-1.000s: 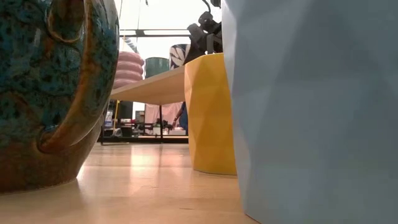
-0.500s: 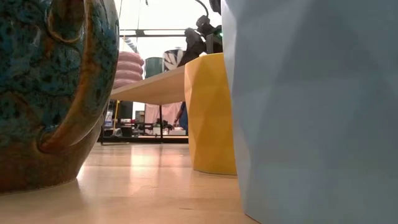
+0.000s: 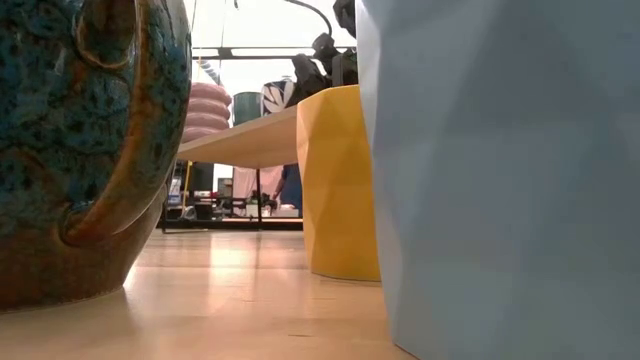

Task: Place coffee mugs
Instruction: Put the white patterned mug on the shelf, then put the purple patterned mug on the shelf

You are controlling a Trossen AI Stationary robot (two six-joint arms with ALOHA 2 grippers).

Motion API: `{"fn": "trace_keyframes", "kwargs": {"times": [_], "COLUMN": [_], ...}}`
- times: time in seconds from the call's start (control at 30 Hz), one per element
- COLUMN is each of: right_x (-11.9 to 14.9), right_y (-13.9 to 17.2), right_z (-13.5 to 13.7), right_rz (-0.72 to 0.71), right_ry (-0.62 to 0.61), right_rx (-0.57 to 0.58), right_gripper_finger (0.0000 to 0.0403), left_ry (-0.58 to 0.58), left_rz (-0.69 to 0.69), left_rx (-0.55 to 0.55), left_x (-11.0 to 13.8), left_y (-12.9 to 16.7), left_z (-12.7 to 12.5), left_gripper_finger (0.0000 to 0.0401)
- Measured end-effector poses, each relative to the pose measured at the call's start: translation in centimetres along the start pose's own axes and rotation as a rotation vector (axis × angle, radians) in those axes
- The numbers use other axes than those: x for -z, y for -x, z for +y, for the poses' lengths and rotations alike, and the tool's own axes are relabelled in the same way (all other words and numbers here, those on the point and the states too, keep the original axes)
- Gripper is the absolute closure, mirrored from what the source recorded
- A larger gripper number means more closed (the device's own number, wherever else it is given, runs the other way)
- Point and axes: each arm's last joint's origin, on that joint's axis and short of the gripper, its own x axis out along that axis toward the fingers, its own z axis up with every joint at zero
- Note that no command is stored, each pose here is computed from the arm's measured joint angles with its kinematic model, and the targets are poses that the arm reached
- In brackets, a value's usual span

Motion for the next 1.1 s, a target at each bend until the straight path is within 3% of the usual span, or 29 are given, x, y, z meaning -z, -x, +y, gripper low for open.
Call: {"fn": "trace_keyframes", "kwargs": {"times": [0.6,0.93,1.1], "right_x": [-0.8,-2.3,-2.6], "right_y": [0.0,4.0,7.1], "right_z": [-0.7,-1.3,-2.0], "right_rz": [-0.042,0.035,0.144], "right_ry": [0.042,0.078,0.079], "right_rx": [-0.020,-0.009,0.011], "right_gripper_finger": [0.0045,0.0045,0.0045], "left_ry": [0.005,0.001,0.010], "left_rz": [0.001,0.002,0.002], "left_rx": [0.000,0.000,0.000], "left_x": [0.0,0.0,0.0], "left_y": [0.0,0.0,0.0], "left_z": [0.0,0.0,0.0], "left_gripper_finger": [0.0268,0.0268,0.0268]}}
